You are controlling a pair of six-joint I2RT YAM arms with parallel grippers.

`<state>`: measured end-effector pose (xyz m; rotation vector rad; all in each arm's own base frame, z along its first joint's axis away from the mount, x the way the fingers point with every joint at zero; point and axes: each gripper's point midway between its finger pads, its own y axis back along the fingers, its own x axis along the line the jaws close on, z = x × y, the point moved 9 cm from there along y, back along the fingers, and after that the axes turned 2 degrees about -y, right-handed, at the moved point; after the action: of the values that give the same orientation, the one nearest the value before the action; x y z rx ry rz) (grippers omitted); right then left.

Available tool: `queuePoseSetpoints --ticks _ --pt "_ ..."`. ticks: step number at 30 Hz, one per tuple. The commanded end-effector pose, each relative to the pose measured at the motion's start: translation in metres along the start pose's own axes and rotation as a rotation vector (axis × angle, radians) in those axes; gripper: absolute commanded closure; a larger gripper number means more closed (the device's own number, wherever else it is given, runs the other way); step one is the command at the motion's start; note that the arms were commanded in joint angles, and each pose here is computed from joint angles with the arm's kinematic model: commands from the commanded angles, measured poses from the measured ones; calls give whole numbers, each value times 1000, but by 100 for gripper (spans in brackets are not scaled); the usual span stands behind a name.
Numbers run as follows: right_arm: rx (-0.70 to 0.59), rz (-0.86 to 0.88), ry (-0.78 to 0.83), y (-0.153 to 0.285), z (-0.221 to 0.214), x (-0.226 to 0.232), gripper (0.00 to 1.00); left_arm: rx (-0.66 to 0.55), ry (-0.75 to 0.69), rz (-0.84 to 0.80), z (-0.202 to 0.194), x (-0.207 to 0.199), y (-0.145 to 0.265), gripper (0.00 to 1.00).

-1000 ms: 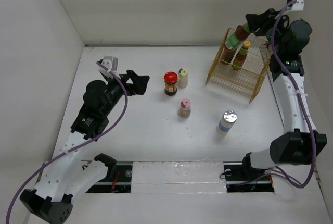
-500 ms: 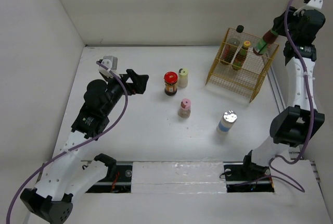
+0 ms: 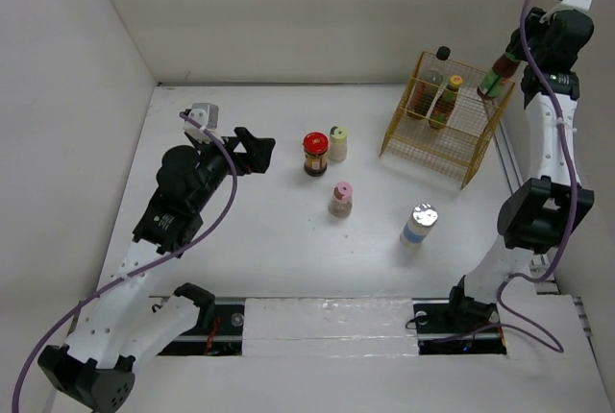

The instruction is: Organize the condiment bottles

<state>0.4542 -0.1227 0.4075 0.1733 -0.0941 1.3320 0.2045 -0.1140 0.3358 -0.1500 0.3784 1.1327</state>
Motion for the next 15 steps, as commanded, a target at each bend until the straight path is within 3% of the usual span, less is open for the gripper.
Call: queuePoseSetpoints --ticks 1,15 --pt "-255 -37 35 9 54 5 96 -52 -11 -12 13 -4 -1 3" --pt "-176 -94 64 -6 -40 12 96 -35 -20 -5 10 -2 -3 3"
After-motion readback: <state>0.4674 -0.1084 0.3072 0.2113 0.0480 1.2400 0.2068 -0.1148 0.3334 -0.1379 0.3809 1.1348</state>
